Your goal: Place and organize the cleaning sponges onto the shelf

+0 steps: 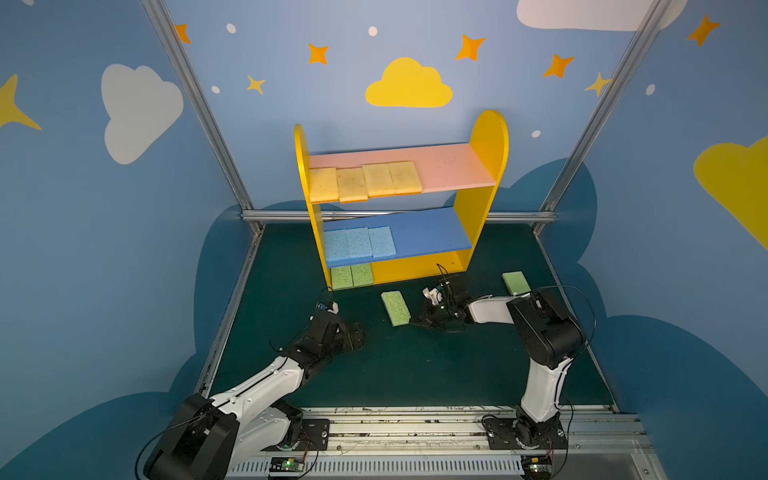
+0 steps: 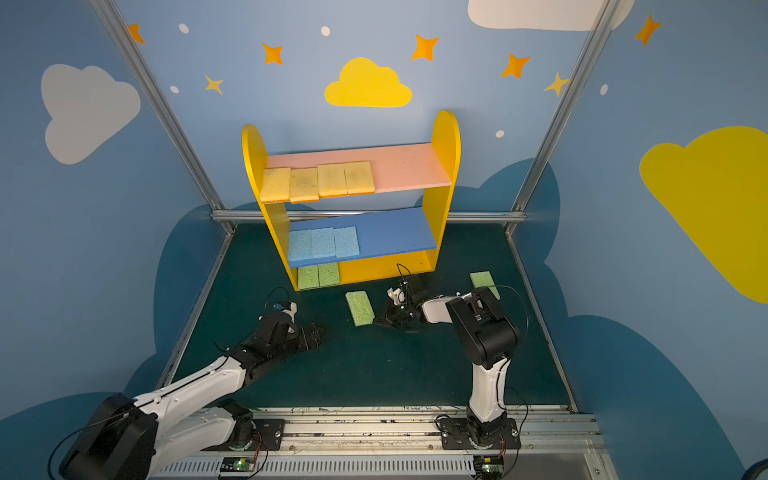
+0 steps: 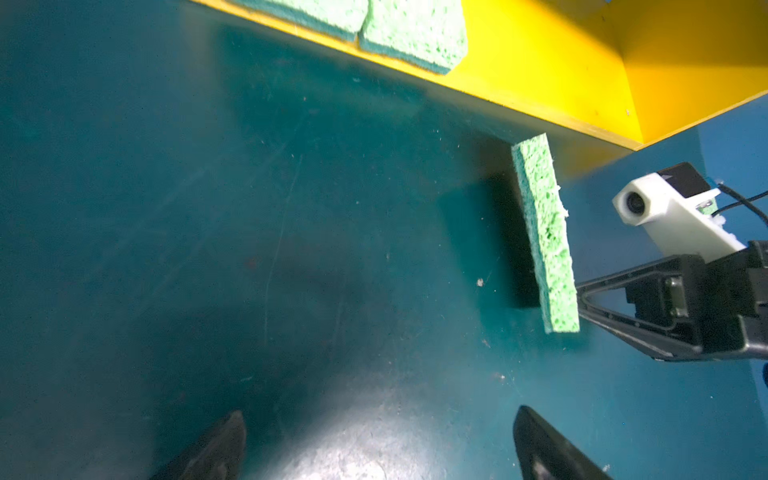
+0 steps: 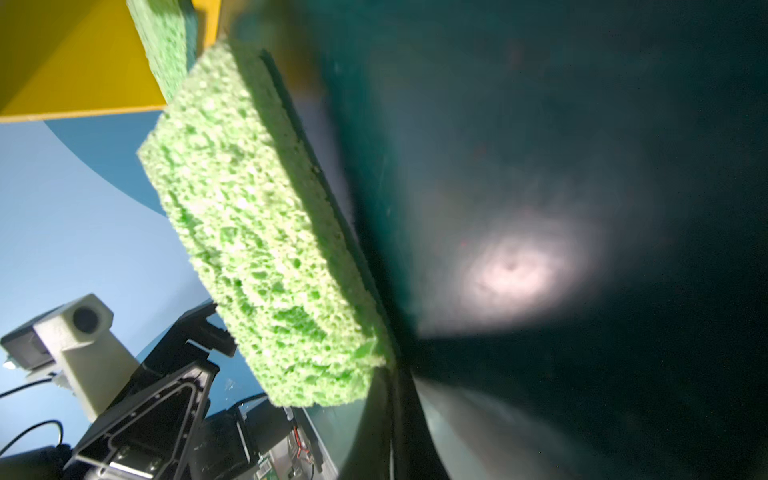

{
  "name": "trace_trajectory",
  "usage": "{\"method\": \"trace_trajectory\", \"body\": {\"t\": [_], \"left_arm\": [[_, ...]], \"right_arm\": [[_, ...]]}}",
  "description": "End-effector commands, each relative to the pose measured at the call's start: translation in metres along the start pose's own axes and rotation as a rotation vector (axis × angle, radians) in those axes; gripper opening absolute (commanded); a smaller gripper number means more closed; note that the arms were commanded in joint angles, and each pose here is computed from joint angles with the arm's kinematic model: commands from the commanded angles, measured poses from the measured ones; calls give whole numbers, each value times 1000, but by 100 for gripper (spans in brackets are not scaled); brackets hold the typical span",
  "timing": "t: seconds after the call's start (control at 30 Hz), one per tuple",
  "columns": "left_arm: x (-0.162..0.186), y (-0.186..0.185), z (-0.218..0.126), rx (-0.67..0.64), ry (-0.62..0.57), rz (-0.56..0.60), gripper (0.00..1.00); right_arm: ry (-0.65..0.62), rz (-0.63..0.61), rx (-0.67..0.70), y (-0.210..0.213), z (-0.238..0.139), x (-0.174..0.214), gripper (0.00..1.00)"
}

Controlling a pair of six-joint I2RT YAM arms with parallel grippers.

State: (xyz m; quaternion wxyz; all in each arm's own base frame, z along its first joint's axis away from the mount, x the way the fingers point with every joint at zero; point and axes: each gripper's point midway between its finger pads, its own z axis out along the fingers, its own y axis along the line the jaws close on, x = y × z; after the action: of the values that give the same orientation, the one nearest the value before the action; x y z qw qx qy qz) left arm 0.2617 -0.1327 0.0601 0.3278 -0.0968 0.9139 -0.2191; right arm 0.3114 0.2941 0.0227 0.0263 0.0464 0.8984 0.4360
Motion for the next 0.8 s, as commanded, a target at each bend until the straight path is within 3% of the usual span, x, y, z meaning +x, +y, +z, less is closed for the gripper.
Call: {"method": "trace_trajectory", "body": {"t": [0.0,0.47,0.77], "left_arm": [[5,11,-4,-30,8,15,100],[2,19,-11,-42,-31,10,100],[0,18,-12,-39,-34,9,100]], "right_arm": [[-67,-34,-58,14,-9,-24,0],[-119,-103,-245,49,-8,-75,0],[-132,-92,-243,48,2,-98,0]]}}
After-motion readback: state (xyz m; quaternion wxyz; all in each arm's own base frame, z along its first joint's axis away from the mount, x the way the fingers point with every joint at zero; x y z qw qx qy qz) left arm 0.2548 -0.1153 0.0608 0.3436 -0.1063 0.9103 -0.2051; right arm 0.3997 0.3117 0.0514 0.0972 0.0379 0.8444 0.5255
